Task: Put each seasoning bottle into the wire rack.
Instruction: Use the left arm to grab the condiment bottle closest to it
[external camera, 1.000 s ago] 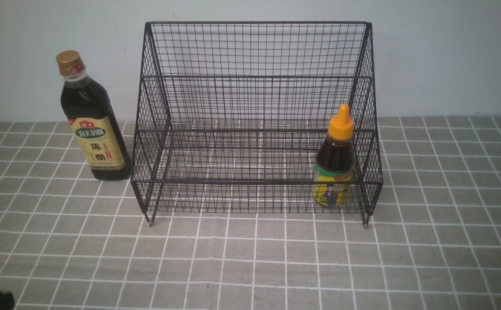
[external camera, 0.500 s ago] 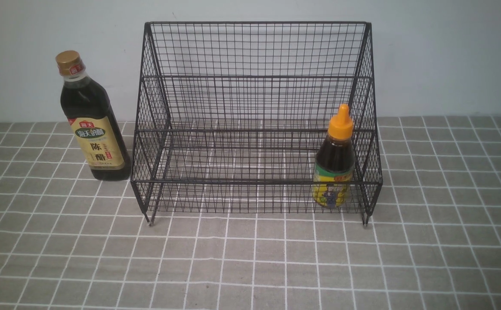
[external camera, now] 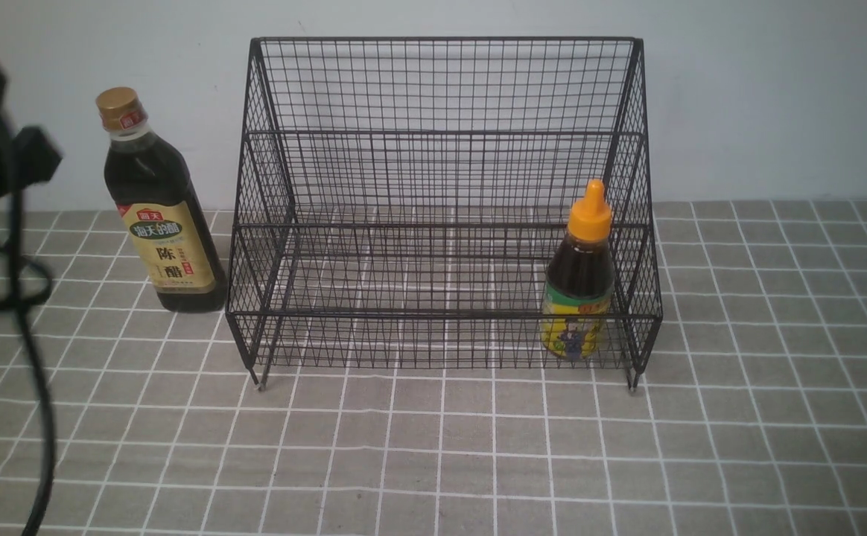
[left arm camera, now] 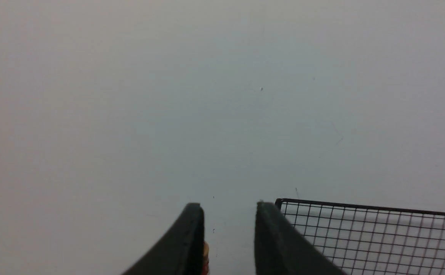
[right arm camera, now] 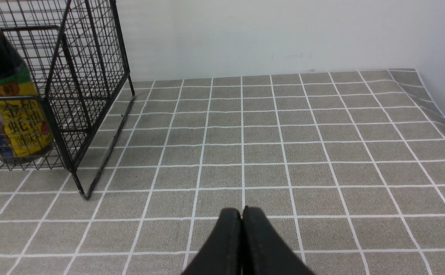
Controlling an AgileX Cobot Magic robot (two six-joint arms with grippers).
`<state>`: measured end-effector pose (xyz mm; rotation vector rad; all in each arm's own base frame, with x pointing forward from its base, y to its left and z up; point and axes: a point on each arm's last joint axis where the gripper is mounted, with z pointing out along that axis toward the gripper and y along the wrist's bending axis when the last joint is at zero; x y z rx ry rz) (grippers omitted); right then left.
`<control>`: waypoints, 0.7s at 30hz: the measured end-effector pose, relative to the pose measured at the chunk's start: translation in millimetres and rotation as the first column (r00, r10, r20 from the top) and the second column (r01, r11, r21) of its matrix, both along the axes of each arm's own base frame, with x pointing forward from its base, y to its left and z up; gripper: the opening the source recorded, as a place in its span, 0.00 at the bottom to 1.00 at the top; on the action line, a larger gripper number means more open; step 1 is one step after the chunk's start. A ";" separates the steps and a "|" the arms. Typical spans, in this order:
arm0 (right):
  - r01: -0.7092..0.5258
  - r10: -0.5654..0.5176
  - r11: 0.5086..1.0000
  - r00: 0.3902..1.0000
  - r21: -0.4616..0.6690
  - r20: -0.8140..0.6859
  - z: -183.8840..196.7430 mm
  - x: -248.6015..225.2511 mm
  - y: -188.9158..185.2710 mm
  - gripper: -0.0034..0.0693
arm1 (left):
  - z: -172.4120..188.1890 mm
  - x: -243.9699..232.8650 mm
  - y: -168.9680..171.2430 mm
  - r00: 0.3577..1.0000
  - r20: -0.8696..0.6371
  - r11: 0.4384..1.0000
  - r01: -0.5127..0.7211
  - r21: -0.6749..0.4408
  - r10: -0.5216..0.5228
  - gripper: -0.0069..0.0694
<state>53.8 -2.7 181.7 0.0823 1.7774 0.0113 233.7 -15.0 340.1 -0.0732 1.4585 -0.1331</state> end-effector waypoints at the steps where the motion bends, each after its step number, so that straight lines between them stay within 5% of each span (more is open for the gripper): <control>1: 0.000 0.000 1.000 1.000 0.000 0.000 0.0 0.0 0.0 0.03 | 0.4 5.9 -0.5 1.000 -0.006 1.000 -0.001 0.005 0.001 0.44; 10: 0.000 0.000 1.000 1.000 0.000 0.000 0.0 0.0 0.0 0.03 | -9.1 82.6 6.9 0.993 -0.088 0.997 -0.079 -0.019 0.077 0.84; 21: 0.000 0.000 1.000 1.000 0.000 0.000 0.0 0.0 0.0 0.03 | -64.1 146.8 7.5 0.968 -0.232 0.996 -0.092 0.006 0.091 0.84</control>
